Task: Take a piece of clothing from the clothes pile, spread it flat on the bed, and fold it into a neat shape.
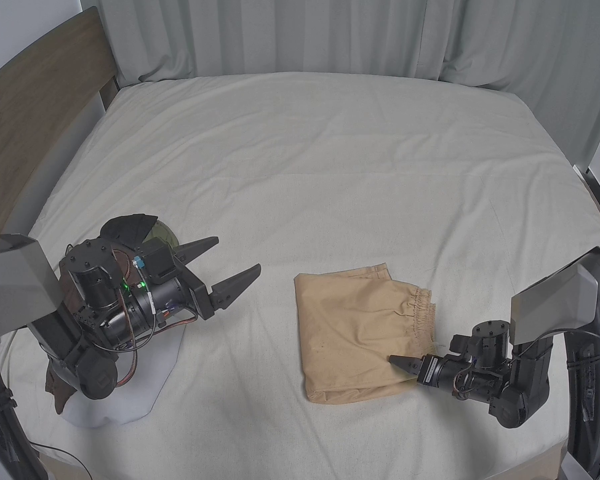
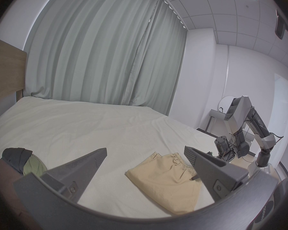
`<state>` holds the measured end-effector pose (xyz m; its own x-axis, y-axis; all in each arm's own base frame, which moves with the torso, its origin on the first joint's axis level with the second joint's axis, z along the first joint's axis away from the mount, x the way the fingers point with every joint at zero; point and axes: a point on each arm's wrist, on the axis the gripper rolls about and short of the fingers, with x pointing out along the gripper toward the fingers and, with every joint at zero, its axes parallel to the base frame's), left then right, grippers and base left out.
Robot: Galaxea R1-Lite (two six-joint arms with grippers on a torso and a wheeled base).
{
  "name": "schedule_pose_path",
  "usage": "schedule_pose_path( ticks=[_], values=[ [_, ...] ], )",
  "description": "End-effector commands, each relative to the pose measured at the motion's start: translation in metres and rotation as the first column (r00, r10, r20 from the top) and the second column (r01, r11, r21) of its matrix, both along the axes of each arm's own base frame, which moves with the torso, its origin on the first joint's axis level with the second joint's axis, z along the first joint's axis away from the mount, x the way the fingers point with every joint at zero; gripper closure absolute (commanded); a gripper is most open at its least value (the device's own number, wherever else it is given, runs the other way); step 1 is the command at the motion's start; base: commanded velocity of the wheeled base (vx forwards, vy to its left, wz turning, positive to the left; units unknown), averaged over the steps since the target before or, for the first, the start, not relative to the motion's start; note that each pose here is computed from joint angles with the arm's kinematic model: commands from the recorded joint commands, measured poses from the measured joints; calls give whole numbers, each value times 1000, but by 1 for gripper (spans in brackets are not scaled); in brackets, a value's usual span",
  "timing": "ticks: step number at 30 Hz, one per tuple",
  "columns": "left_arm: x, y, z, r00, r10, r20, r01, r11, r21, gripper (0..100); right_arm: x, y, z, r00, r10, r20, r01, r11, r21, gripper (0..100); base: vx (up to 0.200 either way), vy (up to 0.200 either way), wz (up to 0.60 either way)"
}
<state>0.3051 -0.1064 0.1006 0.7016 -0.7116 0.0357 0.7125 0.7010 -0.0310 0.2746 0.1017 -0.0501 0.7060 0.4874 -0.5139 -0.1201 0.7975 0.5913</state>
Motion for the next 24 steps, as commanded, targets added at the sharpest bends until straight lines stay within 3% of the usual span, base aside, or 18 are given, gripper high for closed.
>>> schedule_pose_path(
  ticks=[1, 3, 4, 24],
  values=[
    [0, 0, -1, 1000, -2, -4, 2, 1000, 1, 0, -2, 0, -1, 1000, 2, -10, -2, 1000, -3, 0, 0, 0, 0],
    [0, -1, -2, 1000, -2, -5, 2, 1000, 1, 0, -3, 1, 0, 1000, 6, -9, -6, 1000, -2, 0, 0, 0, 0],
    [-1, -1, -2, 1000, -2, -7, 2, 1000, 2, 0, -3, 1, 0, 1000, 8, -9, -8, 1000, -2, 100, 0, 0, 0],
    [0, 0, -1, 1000, -1, -4, 1, 1000, -1, 0, -3, 4, 5, 1000, 17, 10, -17, 1000, 4, 100, 0, 0, 0]
  ],
)
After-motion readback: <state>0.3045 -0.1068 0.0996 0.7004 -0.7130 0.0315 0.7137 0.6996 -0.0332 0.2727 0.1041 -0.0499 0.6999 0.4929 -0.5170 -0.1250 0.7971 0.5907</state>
